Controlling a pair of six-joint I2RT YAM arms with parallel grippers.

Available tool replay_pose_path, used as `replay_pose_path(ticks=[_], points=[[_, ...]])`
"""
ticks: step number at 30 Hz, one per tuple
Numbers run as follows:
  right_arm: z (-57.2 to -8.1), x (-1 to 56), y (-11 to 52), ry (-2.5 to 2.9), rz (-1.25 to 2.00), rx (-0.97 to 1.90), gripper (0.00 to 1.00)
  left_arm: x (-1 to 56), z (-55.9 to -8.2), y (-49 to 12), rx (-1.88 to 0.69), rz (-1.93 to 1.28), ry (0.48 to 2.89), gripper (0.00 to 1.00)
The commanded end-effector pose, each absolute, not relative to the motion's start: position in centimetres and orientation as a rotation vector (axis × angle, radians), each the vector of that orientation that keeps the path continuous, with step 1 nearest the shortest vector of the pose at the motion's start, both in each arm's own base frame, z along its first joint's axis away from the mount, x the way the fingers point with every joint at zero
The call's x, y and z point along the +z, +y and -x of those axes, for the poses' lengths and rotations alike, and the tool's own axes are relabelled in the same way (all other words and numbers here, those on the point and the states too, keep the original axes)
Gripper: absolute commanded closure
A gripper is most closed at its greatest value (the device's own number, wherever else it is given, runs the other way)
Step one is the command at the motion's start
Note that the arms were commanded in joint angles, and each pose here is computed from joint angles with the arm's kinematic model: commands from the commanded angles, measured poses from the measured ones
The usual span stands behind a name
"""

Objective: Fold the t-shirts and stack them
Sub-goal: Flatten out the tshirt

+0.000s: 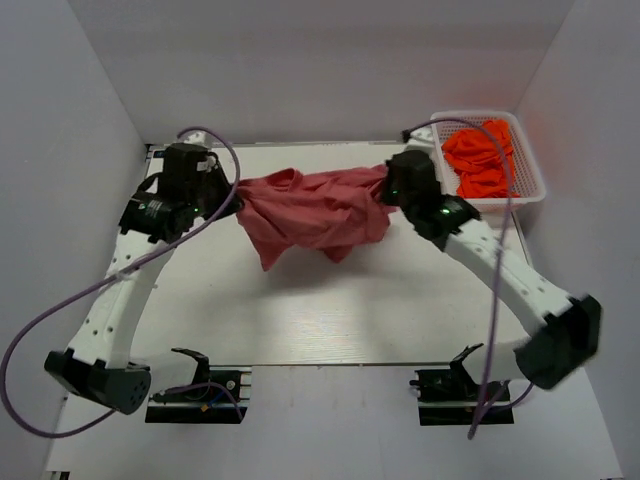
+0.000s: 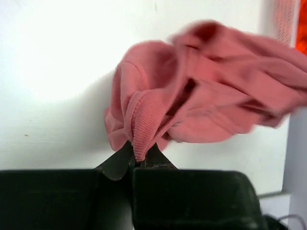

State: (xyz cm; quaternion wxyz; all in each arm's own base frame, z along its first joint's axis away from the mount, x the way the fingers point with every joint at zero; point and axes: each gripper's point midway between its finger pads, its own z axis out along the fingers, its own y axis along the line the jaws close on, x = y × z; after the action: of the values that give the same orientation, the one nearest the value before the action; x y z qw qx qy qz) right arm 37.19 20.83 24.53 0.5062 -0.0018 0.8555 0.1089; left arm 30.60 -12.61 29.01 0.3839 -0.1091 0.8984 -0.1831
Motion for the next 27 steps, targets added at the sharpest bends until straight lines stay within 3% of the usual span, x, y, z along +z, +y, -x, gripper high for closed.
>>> replay_pose_path(ticks=[1,6,12,20,27], points=[[-35.3,32.8,12.9,1.855,-0.135,0.067,1.00,37.2,-29.1,-8.7,-0.393,0.416,2.031,1.00],[-29.6,44.1,6.4,1.562,-0.219,0.048,1.00,44.1,-27.0,-5.5,-0.349,0.517,1.823,1.00],[-23.6,51.7,4.1,1.432,-0.176,0.165,1.00,48.3,-24.5,-6.4,-0.489,0.442,1.715,1.00],[-18.9,53.9,5.7,1.358,-0.033,0.391,1.00,51.7,-21.1,-7.5,-0.644,0.352,1.622,1.00],[-20.1,52.2,5.6,1.392,-0.051,0.340,1.00,48.8,-21.9,-8.5,-0.677,0.377,1.698,1.00]])
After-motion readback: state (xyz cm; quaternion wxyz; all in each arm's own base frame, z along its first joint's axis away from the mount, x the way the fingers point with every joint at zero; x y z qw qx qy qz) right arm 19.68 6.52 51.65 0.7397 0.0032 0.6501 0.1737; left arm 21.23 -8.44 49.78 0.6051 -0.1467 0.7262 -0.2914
